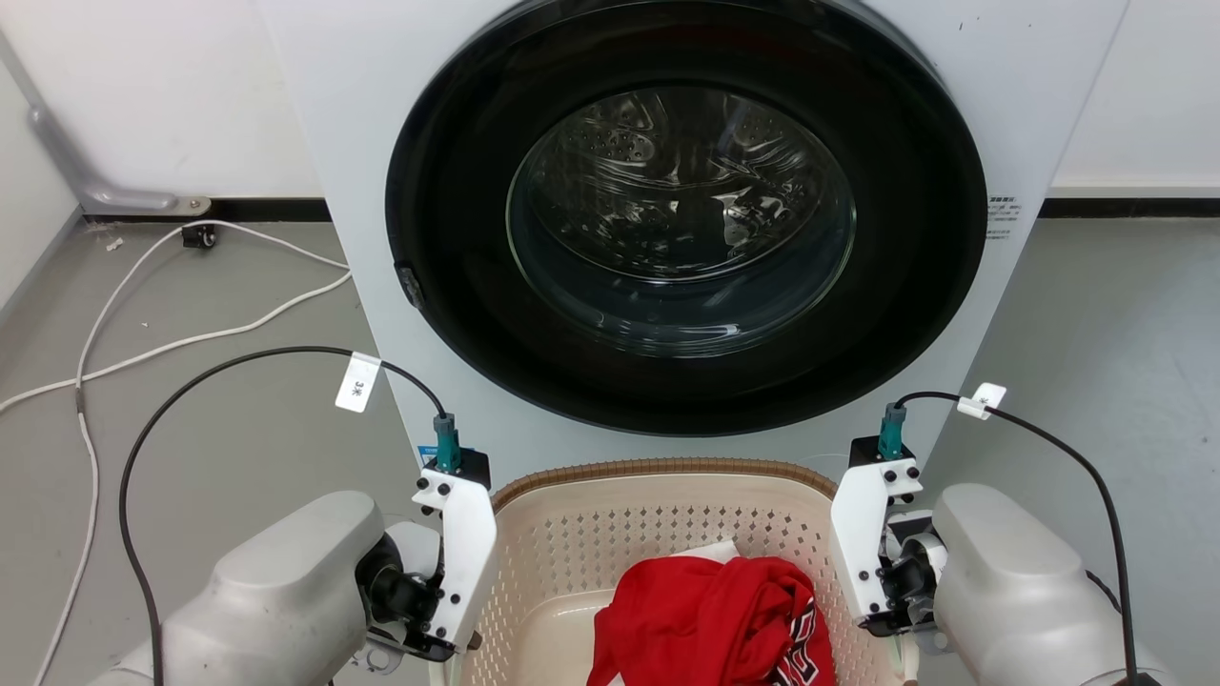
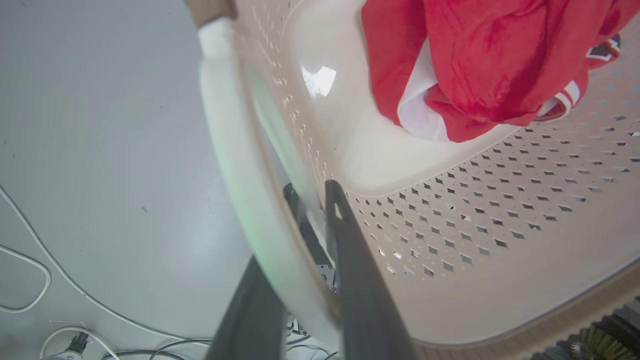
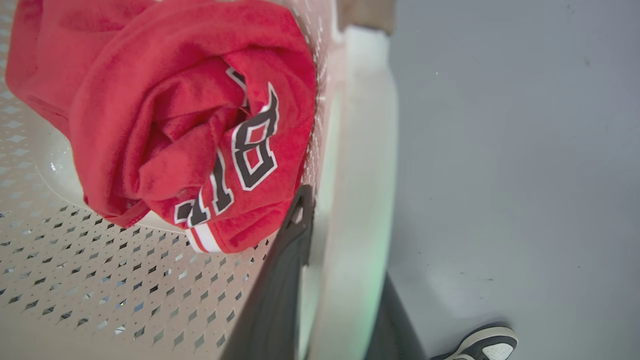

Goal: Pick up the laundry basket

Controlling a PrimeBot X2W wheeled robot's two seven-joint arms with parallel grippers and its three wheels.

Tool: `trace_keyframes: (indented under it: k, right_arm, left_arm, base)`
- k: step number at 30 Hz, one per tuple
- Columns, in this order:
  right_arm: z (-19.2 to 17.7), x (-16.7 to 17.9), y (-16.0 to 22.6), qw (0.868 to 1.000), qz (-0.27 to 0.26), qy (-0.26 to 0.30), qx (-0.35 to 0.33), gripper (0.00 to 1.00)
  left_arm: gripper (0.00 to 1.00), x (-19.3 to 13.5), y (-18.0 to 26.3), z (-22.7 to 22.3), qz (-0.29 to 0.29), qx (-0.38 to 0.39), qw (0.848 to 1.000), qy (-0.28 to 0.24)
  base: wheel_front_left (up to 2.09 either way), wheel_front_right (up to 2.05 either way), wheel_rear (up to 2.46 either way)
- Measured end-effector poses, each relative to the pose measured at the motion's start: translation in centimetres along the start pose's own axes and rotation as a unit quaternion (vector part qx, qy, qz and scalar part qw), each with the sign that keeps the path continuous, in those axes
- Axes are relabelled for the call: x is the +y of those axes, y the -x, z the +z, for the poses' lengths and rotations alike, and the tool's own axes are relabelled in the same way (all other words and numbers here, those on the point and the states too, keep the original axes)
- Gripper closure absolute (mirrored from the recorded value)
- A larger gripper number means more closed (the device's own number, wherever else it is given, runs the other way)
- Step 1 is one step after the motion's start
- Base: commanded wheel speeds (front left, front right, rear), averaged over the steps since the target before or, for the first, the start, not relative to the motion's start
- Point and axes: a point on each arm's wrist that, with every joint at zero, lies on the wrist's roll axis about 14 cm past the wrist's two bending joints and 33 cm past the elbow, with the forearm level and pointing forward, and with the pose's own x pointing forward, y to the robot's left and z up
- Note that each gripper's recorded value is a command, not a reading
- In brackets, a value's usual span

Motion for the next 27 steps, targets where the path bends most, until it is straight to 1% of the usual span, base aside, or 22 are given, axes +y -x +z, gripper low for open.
trace_keyframes:
  k: [27]
  right_arm:
    - [0.18,0.22,-0.05,1.0,0.001,0.004,0.001,1.0]
  left_arm:
    - [1.0,0.15,-0.01,-0.22,0.0,0.001,1.0,0.006]
  base:
    - [0.0,0.0,0.0]
